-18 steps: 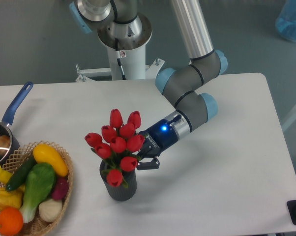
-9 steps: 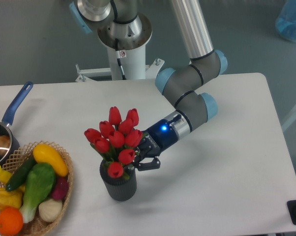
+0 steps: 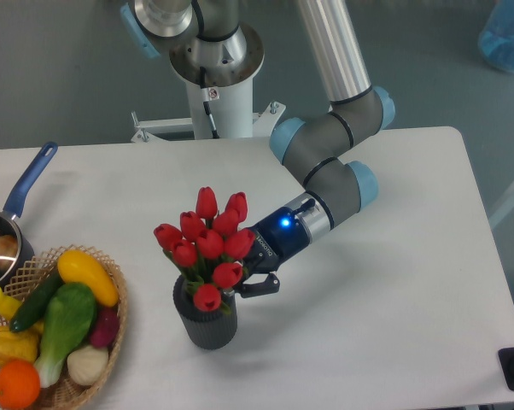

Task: Insert the flowers into the vase
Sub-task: 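Open the gripper to release the tulip stems in the vase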

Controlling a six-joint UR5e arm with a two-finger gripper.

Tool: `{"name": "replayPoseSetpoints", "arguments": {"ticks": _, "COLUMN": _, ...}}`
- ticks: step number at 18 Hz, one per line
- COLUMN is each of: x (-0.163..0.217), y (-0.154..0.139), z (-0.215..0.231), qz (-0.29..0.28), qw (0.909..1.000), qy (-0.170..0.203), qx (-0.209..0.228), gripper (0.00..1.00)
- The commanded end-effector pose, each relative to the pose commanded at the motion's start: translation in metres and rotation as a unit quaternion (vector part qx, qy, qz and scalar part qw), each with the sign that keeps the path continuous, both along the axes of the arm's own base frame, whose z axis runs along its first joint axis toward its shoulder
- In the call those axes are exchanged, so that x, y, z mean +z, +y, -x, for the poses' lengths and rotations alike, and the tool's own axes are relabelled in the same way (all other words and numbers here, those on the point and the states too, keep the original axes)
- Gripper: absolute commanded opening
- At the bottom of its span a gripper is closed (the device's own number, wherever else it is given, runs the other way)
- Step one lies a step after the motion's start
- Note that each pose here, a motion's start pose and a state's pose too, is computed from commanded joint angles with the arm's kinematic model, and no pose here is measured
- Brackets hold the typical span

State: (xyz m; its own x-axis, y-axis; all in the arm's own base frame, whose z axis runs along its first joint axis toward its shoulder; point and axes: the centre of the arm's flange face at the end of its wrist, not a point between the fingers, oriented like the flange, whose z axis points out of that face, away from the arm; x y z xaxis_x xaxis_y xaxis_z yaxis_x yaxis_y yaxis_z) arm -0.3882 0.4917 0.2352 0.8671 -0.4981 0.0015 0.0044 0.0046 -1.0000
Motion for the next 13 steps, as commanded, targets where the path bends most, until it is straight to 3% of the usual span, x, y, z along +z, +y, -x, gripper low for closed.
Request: {"name": "replayPoseSetpoints", "arguments": {"ticks": 13, "x": 0.0002, "y": -0.0016, "z": -0.0027, "qz": 0.001, "qw": 1.0, "qy": -0.002, "qx": 0.0, "gripper": 0.73}}
